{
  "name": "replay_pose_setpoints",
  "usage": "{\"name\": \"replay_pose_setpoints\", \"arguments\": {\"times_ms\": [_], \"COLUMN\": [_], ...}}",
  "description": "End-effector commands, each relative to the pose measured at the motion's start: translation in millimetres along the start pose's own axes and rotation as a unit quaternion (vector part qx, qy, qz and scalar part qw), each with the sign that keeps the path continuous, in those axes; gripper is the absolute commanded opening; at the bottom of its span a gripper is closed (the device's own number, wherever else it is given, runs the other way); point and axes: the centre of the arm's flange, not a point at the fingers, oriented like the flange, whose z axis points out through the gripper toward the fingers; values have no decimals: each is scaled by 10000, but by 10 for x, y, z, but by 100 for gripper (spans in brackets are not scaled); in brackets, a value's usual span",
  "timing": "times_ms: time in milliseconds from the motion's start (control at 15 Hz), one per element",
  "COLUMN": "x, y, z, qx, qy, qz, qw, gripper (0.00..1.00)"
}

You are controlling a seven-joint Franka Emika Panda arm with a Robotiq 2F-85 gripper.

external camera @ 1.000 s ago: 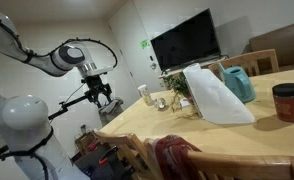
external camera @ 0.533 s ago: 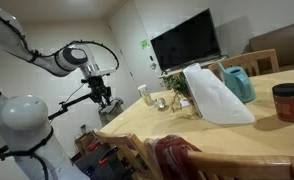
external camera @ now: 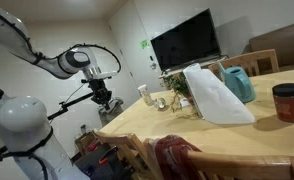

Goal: Push the tape on the table

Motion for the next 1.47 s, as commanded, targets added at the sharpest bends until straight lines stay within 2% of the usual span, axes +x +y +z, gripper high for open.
{"name": "replay_pose_setpoints", "arguments": {"times_ms": [0, 200, 400, 467, 933, 1133, 1400], "x": [-3, -20, -89, -86, -103, -214, -317], "y": [412, 723, 1046, 742, 809, 940, 1158], "z": [95, 109, 62, 86, 164, 376, 649], "qx": [-104, -281, -621, -460, -352, -319, -395], "qy": [217, 359, 431, 348, 390, 920, 1594], "qz": [267, 397, 584, 398, 328, 273, 205], "qw": [9994, 9982, 9954, 9975, 9981, 9949, 9862], "gripper": [0, 0, 0, 0, 0, 0, 0]}}
